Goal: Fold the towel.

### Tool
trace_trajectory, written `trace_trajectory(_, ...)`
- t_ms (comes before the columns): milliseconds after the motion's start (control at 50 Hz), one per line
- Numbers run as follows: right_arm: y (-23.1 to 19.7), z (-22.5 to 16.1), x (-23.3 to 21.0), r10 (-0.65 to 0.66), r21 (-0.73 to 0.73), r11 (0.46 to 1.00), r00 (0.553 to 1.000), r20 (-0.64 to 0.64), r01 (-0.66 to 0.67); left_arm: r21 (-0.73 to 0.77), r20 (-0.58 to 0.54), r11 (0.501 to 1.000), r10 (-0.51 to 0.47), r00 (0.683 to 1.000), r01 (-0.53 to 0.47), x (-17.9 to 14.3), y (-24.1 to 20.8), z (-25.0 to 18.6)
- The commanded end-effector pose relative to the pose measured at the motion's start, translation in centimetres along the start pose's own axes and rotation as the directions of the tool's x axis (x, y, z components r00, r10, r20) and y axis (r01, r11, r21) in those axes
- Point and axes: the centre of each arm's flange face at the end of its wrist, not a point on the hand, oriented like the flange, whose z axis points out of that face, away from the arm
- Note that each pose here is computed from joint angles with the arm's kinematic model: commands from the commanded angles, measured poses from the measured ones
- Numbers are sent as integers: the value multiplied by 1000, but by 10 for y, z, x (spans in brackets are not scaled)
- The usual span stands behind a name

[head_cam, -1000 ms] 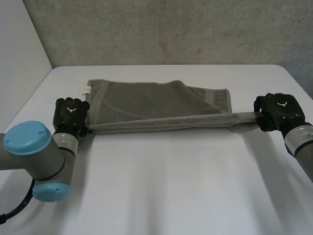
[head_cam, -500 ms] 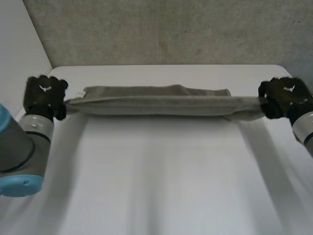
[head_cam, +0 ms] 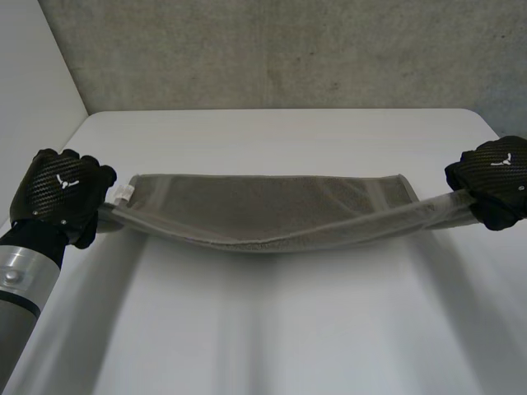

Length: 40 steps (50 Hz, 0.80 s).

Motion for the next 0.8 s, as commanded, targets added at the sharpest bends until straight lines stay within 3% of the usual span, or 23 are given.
trace_trajectory(20,14,35,4,3,-32,999,999,37,-2,-47,-66,999,-13,998,10,4,23,23)
trace_trajectory(260,31,141,-11,34,-65,997,997,69,-30,-119,-139,993,-39,989,22,27,81,124)
trace_trajectory(300,32,169,-10,39,-46,998,999,19,-38,-106,-138,994,-35,990,20,30,85,137)
trace_trajectory(520,47,238,-18,58,40,998,991,-124,-53,-10,-110,1000,-9,994,8,52,102,217)
trace_trajectory(800,54,240,-30,61,-38,997,982,-178,-69,-23,-49,1000,-11,999,9,65,95,229)
